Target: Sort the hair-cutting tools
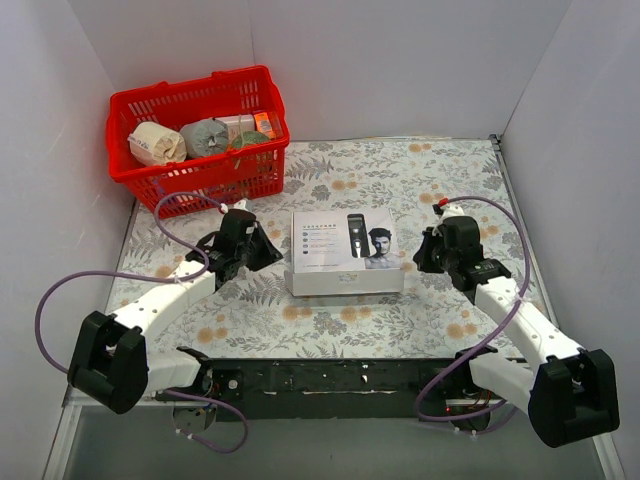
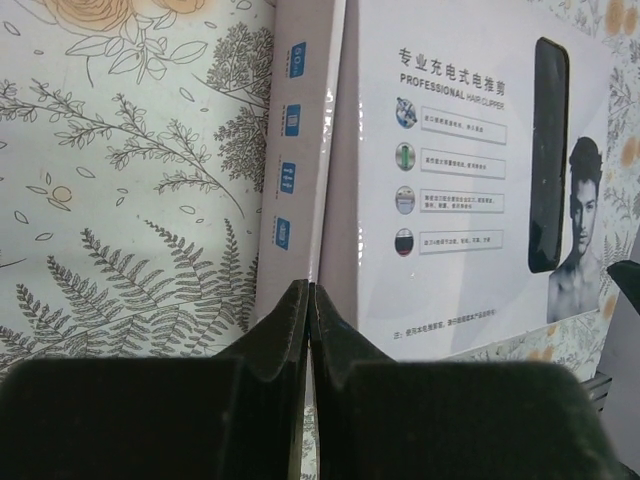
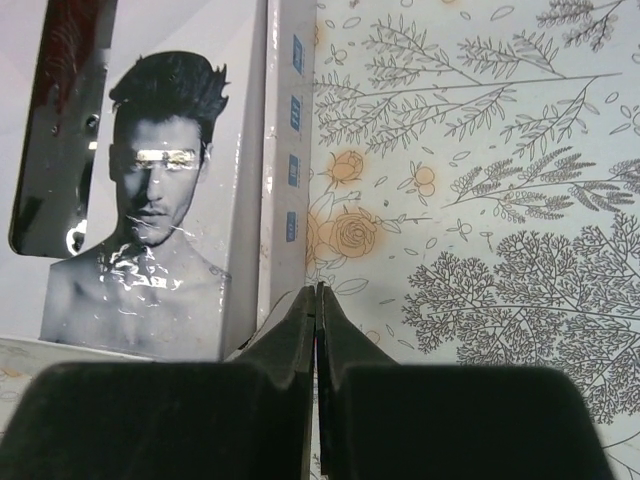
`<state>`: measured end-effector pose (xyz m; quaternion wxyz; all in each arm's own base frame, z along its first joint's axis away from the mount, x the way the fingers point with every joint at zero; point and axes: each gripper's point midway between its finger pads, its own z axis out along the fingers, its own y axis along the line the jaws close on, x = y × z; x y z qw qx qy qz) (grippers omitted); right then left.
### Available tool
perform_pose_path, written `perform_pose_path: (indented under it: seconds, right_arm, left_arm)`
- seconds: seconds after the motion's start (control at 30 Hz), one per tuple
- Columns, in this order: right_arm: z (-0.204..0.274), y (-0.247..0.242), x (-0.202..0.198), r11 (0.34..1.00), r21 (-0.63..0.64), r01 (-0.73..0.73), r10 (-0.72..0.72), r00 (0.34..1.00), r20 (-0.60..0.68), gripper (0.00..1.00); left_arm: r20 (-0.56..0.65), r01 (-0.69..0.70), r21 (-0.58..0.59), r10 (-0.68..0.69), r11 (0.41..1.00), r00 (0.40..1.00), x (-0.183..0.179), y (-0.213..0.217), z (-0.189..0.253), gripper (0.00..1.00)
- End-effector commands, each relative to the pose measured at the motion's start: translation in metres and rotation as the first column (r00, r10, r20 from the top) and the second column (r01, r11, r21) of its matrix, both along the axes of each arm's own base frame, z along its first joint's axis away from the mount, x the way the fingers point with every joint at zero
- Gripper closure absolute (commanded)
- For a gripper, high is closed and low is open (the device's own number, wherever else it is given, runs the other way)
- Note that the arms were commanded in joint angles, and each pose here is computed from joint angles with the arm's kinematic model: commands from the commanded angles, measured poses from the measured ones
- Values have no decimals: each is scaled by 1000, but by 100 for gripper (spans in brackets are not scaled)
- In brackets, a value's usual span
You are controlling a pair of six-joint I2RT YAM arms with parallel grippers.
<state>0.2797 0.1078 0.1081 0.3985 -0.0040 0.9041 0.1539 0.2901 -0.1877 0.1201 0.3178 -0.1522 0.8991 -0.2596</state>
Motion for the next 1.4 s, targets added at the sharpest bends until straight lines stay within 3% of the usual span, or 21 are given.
perform_pose_path:
  seconds: [0.0,0.37,1.37]
  right_arm:
    - [-8,0,3,1000,-8,3,-3,1000,-2,99]
    - [-21,10,2,999,26,-38,38,999,-9,99]
    - [-9,29,12,991,79,-112,108,993,51,99]
  left_arm:
    - [-8,-3,27,3,1000,1000,-6,6,-12,100]
    - [-48,-14,39,15,999,999,-8,7,-38,100]
    - [-24,-7,3,7,1000,1000,6,-5,-24,100]
